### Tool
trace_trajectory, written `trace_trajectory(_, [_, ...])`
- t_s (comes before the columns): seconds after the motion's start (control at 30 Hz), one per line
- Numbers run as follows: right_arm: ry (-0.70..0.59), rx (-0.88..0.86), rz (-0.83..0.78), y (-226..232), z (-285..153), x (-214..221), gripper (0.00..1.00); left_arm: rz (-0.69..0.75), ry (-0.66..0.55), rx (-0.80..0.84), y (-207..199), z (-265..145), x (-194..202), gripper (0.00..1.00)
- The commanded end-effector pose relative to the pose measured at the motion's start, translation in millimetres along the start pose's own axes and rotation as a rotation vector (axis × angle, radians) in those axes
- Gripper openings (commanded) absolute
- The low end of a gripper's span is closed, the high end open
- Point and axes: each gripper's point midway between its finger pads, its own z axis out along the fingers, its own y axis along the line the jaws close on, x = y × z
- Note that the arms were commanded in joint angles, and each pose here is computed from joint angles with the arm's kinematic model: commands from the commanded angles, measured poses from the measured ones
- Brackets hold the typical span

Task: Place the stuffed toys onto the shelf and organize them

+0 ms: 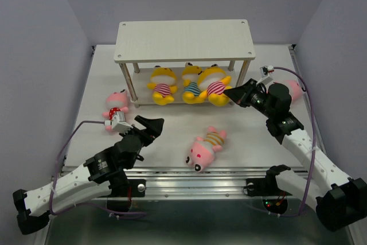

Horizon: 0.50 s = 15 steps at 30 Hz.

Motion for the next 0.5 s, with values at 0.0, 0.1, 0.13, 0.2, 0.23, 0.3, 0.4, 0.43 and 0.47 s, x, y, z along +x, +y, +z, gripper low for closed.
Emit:
trace_trajectory(0.0, [-0.217, -0.017, -0.07, 15, 18, -37, 0.01, -0.009, -0.036, -0.008, 6, -1, -7, 0.99])
trace_trajectory(0.1, [-0.254, -0.012, -0.099, 16, 25, -41, 0.01, -0.019, -0.039, -0.01, 11, -3, -8, 0.99])
trace_trajectory(0.13, [-0.263, -0.018, -0.106, 20, 27, -41, 0.01, -0.023, -0.039, -0.01, 12, -4, -8, 0.99])
trace_trajectory(0.2, [-0.301, 0.009, -0.123, 18, 26, -48, 0.01, -0.043, -0.042, -0.005, 14, -5, -9, 0.99])
trace_trajectory(0.23, [-0.319, 0.021, -0.133, 16, 26, -51, 0.01, -0.046, -0.043, -0.006, 15, -6, -9, 0.99])
trace_trajectory(0.3, [-0.346, 0.054, -0.14, 10, 26, -54, 0.01, -0.061, -0.048, 0.001, 15, -7, -10, 0.99])
trace_trajectory(0.4, [-0.351, 0.082, -0.154, 1, 29, -53, 0.01, -0.07, -0.054, 0.011, 14, -8, -12, 0.99])
trace_trajectory(0.43, [-0.35, 0.102, -0.158, -4, 32, -52, 0.01, -0.064, -0.054, 0.011, 14, -8, -13, 0.99])
trace_trajectory(0.47, [-0.347, 0.11, -0.164, -7, 33, -51, 0.01, -0.062, -0.057, 0.009, 14, -8, -13, 0.99])
